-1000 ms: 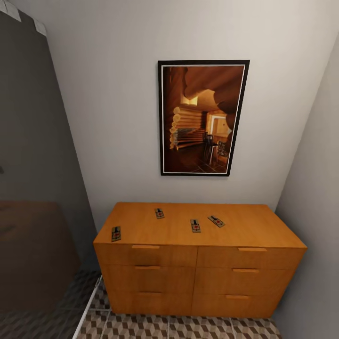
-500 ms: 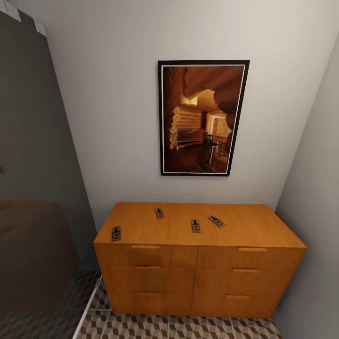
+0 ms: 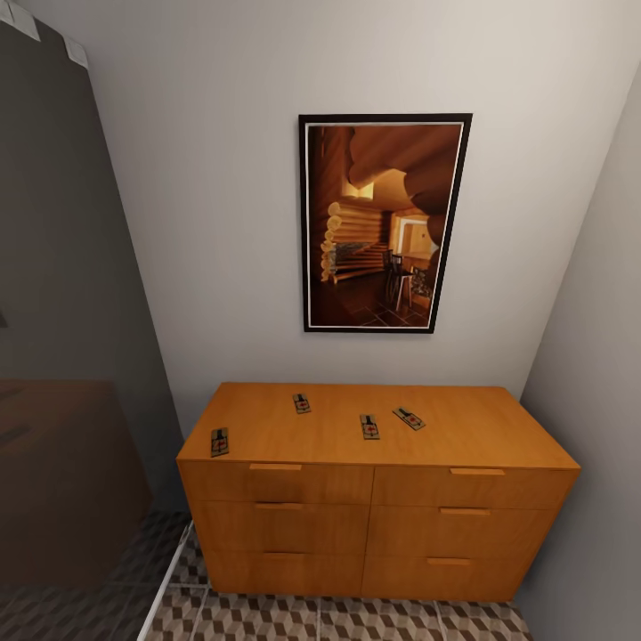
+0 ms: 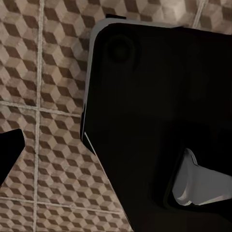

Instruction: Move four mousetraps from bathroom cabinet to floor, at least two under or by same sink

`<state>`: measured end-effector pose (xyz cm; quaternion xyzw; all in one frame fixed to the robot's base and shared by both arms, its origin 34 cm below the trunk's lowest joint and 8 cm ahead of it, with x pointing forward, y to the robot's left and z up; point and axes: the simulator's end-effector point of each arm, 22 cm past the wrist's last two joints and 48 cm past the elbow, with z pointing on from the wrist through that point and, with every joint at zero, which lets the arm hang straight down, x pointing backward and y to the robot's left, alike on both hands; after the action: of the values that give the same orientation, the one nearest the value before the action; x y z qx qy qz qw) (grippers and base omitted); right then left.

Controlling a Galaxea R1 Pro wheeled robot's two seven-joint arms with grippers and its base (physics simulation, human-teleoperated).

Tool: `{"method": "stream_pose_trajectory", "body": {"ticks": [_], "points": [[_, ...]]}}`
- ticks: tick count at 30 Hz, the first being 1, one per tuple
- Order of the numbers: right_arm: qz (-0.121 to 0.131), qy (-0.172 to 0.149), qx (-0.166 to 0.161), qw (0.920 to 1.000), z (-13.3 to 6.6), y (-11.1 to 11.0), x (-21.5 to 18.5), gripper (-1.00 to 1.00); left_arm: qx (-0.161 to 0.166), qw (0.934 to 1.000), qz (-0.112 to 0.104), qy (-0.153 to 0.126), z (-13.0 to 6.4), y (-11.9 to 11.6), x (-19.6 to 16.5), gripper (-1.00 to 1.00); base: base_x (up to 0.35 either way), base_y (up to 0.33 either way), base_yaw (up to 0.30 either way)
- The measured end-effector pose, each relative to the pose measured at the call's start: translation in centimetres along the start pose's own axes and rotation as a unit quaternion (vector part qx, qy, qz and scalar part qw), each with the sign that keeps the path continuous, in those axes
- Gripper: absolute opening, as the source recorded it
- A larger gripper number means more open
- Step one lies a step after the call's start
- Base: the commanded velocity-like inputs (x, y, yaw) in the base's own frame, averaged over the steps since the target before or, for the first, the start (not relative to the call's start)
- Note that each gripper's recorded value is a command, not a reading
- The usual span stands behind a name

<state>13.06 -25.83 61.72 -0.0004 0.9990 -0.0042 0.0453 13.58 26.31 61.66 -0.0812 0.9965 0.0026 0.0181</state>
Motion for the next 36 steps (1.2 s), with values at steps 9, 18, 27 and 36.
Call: {"method": "stream_pose_trajectory", "body": {"ticks": [9,18,27,36], "points": [[-0.001,-0.071,0.0,0.9975,-0.1,0.0,-7.0,1.0,0.016,0.9998,0.003,-0.013,-0.7,-1.5,-6.4,1.0,0.0,0.0,0.0],[-0.002,-0.121,0.0,0.9927,-1.1,0.1,-14.1,1.0,0.039,0.9989,0.009,-0.025,-4.6,-3.7,-15.6,1.0,0.0,0.0,0.0],[-0.002,-0.16,-0.001,0.9872,-4.3,0.3,-22.6,1.0,0.056,0.9973,0.021,-0.044,-10.8,-5.4,-22.6,1.0,0.0,0.0,0.0],[-0.002,-0.185,-0.003,0.9827,-9.5,0.6,-29.8,1.0,0.066,0.994,0.031,-0.082,-16.0,-6.5,-28.0,1.0,0.0,0.0,0.0]]}}
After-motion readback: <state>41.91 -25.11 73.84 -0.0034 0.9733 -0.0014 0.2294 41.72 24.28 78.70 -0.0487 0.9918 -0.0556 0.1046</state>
